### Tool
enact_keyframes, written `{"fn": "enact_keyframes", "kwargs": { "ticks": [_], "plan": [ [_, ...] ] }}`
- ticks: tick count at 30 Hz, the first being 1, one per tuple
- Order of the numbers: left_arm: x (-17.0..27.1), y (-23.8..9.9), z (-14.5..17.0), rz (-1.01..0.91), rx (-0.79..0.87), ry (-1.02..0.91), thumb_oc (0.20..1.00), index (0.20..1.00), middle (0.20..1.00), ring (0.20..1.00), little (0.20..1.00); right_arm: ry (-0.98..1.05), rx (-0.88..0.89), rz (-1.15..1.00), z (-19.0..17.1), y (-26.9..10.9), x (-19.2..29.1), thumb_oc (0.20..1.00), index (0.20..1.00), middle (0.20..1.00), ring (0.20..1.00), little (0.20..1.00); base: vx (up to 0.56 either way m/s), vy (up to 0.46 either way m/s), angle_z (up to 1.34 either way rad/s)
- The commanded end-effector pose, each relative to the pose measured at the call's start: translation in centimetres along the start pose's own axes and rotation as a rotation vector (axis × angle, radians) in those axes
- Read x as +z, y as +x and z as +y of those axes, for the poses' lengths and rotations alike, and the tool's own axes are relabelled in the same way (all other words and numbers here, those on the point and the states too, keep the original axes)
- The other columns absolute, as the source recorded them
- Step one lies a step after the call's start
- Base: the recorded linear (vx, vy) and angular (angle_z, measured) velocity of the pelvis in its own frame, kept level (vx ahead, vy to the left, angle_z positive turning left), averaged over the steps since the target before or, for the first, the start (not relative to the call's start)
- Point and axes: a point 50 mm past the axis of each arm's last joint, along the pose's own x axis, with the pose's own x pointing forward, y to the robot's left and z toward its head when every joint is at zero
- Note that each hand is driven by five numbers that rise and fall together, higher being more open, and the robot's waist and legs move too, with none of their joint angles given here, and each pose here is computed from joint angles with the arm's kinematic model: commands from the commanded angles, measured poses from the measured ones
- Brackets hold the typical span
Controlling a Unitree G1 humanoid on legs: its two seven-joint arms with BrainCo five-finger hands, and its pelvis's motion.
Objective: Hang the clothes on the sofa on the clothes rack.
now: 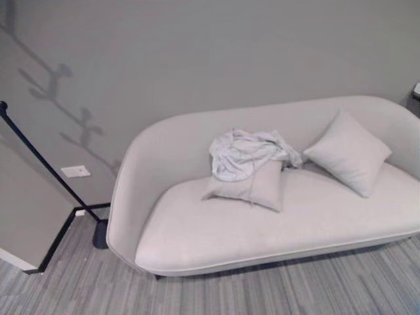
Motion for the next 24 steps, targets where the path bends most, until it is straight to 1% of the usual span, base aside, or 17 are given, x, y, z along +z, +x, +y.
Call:
{"fn": "enact_keyframes", "kwargs": {
  "ticks": [1, 7, 8, 11, 17, 20, 24],
  "plan": [
    [0.6, 0.1, -0.6, -0.029, 0.000, -0.093, 1.000, 1.000, 1.000, 1.000, 1.000, -0.048, -0.005, 0.051, 1.4, -0.1, -1.1, 1.000, 1.000, 1.000, 1.000, 1.000, 0.00, 0.000, 0.00],
    [0.7, 0.1, -0.7, -0.035, -0.007, -0.081, 1.000, 1.000, 1.000, 1.000, 1.000, -0.119, 0.017, 0.042, 1.8, -0.1, -1.0, 1.000, 1.000, 1.000, 1.000, 1.000, 0.00, 0.000, 0.00],
    [0.3, 0.0, -0.6, -0.020, -0.012, -0.084, 1.000, 1.000, 1.000, 1.000, 1.000, -0.163, 0.035, 0.040, 2.1, -0.1, -1.1, 1.000, 1.000, 1.000, 1.000, 1.000, 0.00, 0.000, 0.00],
    [0.0, 0.0, -0.5, -0.005, -0.018, -0.087, 1.000, 1.000, 1.000, 1.000, 1.000, -0.213, 0.069, 0.032, 2.7, -0.1, -1.0, 1.000, 1.000, 1.000, 1.000, 1.000, 0.00, 0.000, 0.00],
    [0.0, 0.0, -0.5, -0.007, -0.028, -0.082, 1.000, 1.000, 1.000, 1.000, 1.000, -0.218, 0.068, 0.025, 2.4, -0.1, -0.8, 1.000, 1.000, 1.000, 1.000, 1.000, 0.00, 0.000, 0.00],
    [0.2, 0.0, -0.5, -0.021, -0.033, -0.075, 1.000, 1.000, 1.000, 1.000, 1.000, -0.231, 0.126, 0.032, 3.0, -0.1, -1.0, 1.000, 1.000, 1.000, 1.000, 1.000, 0.00, 0.000, 0.00],
    [0.3, 0.0, -0.1, -0.025, -0.028, -0.060, 1.000, 1.000, 1.000, 1.000, 1.000, -0.269, 0.130, -0.002, 2.8, -0.1, -0.2, 1.000, 1.000, 1.000, 1.000, 1.000, 0.00, -0.002, -0.01]
  ]
}}
